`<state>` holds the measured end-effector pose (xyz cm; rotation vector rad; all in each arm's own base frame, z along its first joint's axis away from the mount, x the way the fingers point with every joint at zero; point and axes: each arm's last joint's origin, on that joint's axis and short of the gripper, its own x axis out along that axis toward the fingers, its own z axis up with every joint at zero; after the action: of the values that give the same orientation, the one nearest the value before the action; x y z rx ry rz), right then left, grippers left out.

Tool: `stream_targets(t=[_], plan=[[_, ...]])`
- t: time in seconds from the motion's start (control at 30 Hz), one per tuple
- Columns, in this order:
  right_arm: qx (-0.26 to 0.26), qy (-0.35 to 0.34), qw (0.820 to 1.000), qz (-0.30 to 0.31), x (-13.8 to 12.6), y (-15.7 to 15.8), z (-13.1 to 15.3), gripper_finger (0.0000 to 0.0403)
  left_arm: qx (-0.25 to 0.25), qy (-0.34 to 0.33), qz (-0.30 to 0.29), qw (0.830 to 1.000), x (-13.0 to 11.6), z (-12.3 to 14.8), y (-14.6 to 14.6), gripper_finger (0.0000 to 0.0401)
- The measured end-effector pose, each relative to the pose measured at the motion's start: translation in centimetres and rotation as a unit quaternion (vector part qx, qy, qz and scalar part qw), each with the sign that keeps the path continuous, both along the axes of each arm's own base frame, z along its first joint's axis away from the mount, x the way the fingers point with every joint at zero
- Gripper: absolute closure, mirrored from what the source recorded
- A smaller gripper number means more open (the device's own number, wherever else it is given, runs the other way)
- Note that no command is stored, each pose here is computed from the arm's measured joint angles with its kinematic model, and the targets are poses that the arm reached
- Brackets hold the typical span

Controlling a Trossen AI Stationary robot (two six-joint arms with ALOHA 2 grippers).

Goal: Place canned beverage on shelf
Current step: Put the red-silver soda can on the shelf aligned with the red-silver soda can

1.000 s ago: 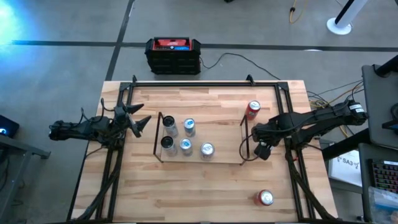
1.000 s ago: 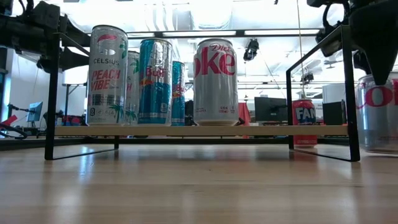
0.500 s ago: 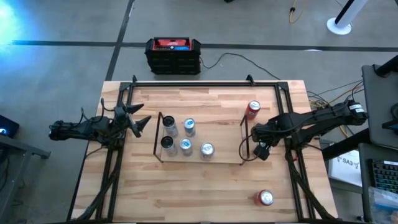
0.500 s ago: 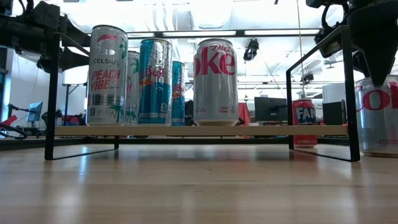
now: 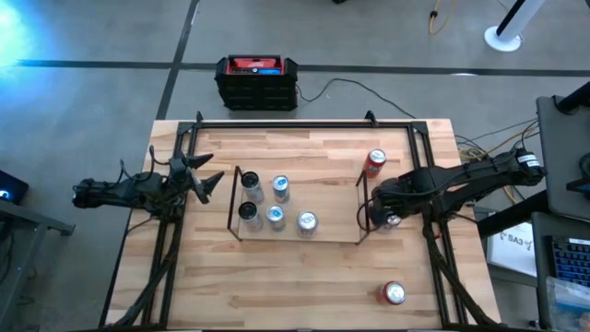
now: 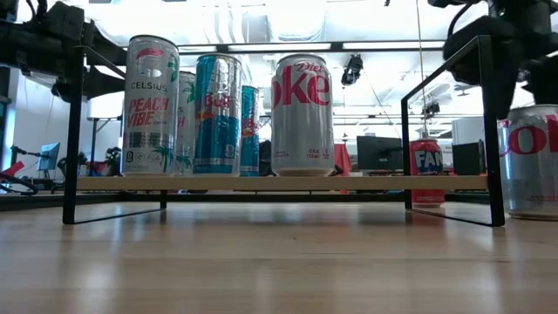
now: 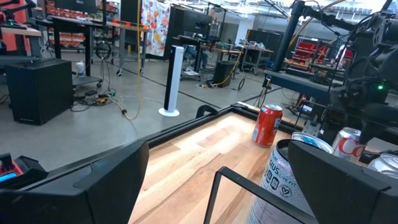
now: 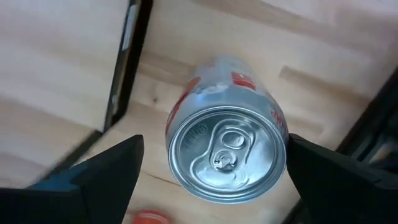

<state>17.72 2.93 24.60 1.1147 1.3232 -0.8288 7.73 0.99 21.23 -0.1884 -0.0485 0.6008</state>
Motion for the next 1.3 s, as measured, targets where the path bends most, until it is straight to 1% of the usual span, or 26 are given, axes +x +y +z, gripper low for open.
stream_targets(t=[0.17,0.27,0.43,0.6,1.0,1.3], plan=[[0.026,0.017,0.994,-0.105,0.0,0.1,0.0,0.0034,0.0,0.0,0.0,1.0,0.0,0.0,0.0,0.0033],[0.03,0.021,0.989,-0.145,0.0,0.1,0.0,0.0034,0.0,0.0,0.0,1.0,0.0,0.0,0.0,0.0033],[0.029,0.022,0.986,-0.162,0.0,0.1,-0.1,0.0034,0.0,0.0,0.0,1.0,0.0,0.0,0.0,0.0033],[0.028,0.034,0.98,-0.194,-0.1,0.0,-0.7,0.0034,0.0,0.0,0.0,1.0,0.0,0.0,0.0,0.0033],[0.026,0.041,0.978,-0.204,-0.3,0.0,-1.0,0.0035,0.0,0.0,0.0,1.0,0.0,0.0,0.0,0.0033],[0.012,0.049,0.975,-0.216,-0.5,-0.1,-1.4,0.0035,0.0,0.0,0.0,1.0,0.0,0.0,0.0,0.0033]])
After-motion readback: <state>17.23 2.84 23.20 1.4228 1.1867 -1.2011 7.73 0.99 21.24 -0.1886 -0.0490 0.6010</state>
